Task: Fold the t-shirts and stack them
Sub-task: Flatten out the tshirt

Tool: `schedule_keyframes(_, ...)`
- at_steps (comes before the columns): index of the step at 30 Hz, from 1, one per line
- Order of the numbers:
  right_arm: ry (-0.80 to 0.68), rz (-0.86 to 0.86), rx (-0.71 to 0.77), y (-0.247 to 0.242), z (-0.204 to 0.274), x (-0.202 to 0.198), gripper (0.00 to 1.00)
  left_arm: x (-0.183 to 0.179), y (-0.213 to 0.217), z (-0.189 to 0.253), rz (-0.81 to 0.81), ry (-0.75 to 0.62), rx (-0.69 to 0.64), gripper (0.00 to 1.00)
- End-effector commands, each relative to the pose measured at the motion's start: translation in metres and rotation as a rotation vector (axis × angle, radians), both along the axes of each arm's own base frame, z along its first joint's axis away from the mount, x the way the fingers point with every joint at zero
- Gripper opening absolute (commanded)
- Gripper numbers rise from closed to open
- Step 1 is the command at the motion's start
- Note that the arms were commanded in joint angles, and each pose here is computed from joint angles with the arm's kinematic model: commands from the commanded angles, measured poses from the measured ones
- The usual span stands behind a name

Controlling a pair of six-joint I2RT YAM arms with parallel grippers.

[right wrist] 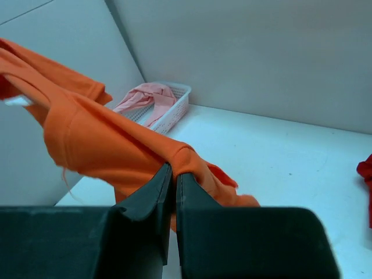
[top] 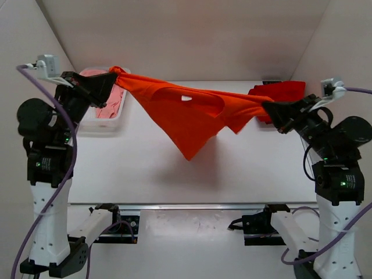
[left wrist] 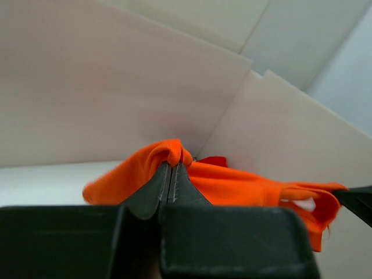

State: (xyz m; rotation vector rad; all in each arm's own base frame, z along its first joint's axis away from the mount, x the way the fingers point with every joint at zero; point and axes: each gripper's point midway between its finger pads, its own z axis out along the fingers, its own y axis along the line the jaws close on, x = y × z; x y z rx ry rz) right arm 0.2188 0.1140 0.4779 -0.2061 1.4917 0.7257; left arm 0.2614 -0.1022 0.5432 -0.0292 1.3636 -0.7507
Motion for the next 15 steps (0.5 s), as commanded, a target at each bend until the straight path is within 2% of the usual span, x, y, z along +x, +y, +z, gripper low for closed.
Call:
schedule_keyframes(1,0.026,0.132,-0.009,0.003,0.008,-0.021,0.0,-0.006,0.001,0.008,0.008,0.02,0.02,0.0)
schedule_keyframes(4,0.017,0.165,0.017,0.005,0.012,-0.013,0.0,0.011,0.001,0.001,0.009,0.052,0.01,0.0)
schedule_keyframes(7,0.126,0.192,0.031,0.008,-0.025,0.025,0.0,0.054,-0.008,-0.027,-0.023,0.137,0.017,0.0)
schedule_keyframes(10,0.322,0.135,0.002,0.005,-0.083,0.084,0.0,0.121,-0.028,-0.083,-0.09,0.29,0.014,0.0)
schedule_keyframes(11,0.335,0.122,-0.02,0.007,-0.091,0.091,0.0,0.133,-0.032,-0.089,-0.1,0.296,0.013,0.0)
schedule_keyframes(13,0.372,0.029,-0.051,-0.009,-0.111,0.131,0.01,0.182,-0.05,-0.135,-0.158,0.417,0.003,0.0)
schedule_keyframes(15,0.384,-0.019,-0.063,-0.026,-0.112,0.154,0.0,0.213,-0.061,-0.131,-0.204,0.434,0.015,0.0)
